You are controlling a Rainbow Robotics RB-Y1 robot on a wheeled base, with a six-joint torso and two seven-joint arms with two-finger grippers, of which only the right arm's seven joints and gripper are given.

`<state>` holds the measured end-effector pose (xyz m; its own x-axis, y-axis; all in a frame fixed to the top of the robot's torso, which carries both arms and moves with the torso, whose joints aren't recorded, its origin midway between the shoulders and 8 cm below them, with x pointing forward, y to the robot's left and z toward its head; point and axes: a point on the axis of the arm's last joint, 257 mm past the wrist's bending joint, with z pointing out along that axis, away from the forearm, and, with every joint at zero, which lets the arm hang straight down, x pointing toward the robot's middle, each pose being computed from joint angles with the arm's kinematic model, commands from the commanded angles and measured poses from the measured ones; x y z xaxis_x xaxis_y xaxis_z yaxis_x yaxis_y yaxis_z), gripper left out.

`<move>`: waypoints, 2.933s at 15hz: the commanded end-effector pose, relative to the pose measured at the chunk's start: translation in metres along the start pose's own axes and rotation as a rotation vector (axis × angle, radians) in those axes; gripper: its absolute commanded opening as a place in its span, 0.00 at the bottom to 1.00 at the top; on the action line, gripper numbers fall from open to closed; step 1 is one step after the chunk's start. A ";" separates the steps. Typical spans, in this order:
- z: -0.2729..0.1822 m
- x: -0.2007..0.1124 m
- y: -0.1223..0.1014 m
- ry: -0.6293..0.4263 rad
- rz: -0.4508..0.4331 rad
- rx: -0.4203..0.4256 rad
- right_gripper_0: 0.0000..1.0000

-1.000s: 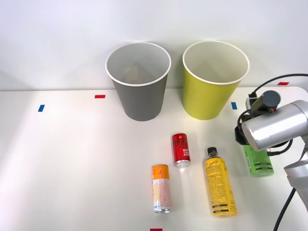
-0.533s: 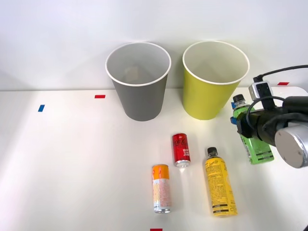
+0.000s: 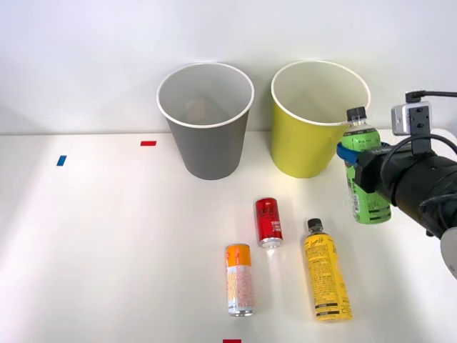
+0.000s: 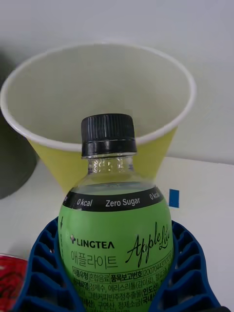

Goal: Put cans in the gray bin, plastic bottles in the light green bin

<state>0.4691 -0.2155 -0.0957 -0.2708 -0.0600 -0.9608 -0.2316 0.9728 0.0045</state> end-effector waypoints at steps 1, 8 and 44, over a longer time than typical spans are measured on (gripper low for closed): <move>-0.010 -0.047 0.019 -0.151 0.046 -0.082 0.00; -0.010 -0.142 0.045 -0.379 0.141 -0.198 0.00; 0.071 -0.162 -0.010 -0.754 0.175 -0.019 1.00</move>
<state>0.5890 -0.1946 0.0420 0.3989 0.2619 -0.8788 -0.2649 0.9504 0.1630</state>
